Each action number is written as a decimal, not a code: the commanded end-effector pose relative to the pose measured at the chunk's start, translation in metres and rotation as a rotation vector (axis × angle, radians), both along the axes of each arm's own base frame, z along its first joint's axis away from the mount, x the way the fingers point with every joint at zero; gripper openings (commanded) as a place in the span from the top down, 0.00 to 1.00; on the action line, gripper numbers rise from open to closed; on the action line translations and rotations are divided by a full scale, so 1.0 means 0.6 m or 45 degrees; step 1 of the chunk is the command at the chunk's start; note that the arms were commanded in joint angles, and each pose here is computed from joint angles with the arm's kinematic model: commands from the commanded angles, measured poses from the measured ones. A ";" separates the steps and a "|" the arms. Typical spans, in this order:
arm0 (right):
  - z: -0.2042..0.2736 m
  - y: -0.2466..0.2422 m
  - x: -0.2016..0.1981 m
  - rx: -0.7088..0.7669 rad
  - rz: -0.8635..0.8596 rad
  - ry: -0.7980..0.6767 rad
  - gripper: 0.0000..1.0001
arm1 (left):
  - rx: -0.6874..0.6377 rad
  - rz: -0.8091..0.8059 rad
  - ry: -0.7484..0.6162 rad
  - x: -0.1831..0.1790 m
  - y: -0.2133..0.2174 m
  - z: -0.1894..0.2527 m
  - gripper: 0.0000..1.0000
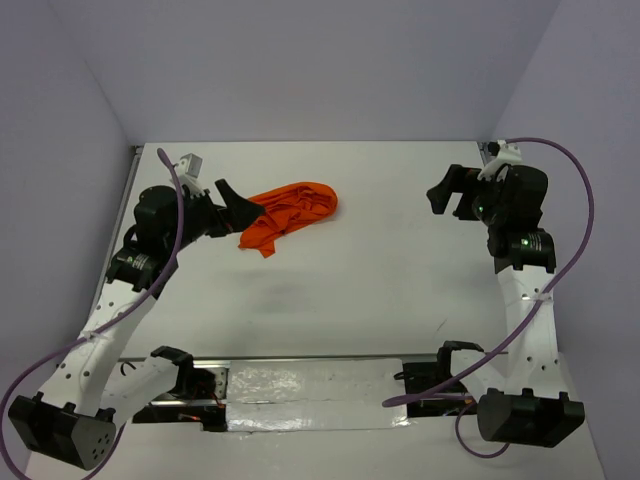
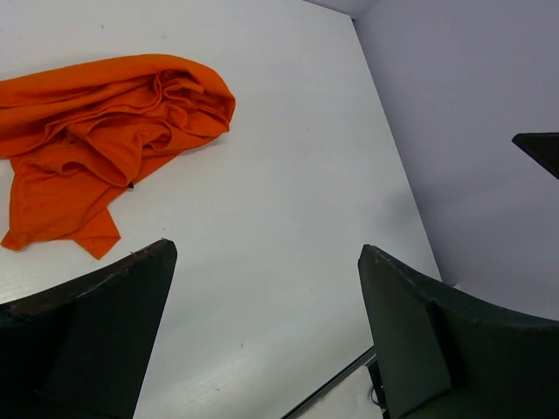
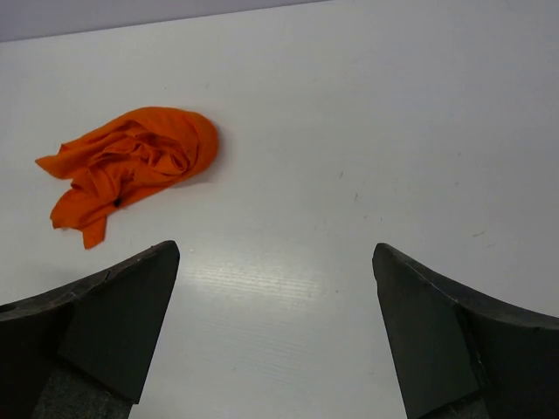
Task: Fold and stack the t-shirts
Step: Flatten out the tshirt
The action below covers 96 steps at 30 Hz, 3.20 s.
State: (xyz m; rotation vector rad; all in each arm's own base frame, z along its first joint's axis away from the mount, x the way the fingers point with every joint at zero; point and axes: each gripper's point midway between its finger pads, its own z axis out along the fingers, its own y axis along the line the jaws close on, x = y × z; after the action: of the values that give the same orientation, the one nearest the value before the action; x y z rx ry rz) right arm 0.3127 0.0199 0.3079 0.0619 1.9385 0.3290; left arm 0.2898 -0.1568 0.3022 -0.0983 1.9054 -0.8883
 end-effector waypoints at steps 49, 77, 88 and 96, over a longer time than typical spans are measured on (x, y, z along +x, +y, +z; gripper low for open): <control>-0.064 0.099 -0.025 -0.152 0.692 -0.096 0.00 | 0.530 0.311 0.829 0.239 -0.050 -0.319 0.13; -0.070 0.094 -0.021 -0.167 0.685 -0.087 0.00 | 0.593 0.366 0.832 0.322 -0.023 -0.368 0.31; -0.072 0.092 -0.019 -0.175 0.678 -0.087 0.00 | 0.605 0.313 0.839 0.289 -0.025 -0.365 0.36; -0.073 0.097 -0.016 -0.143 0.694 -0.075 0.00 | 0.647 0.301 0.844 0.291 -0.021 -0.383 0.40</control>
State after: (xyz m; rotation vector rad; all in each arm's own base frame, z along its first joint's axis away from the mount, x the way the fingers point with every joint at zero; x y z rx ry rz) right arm 0.2987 0.0758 0.2578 -0.5309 1.9214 0.5727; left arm 0.4542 -0.1652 0.0499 -0.3756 2.6648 -0.1619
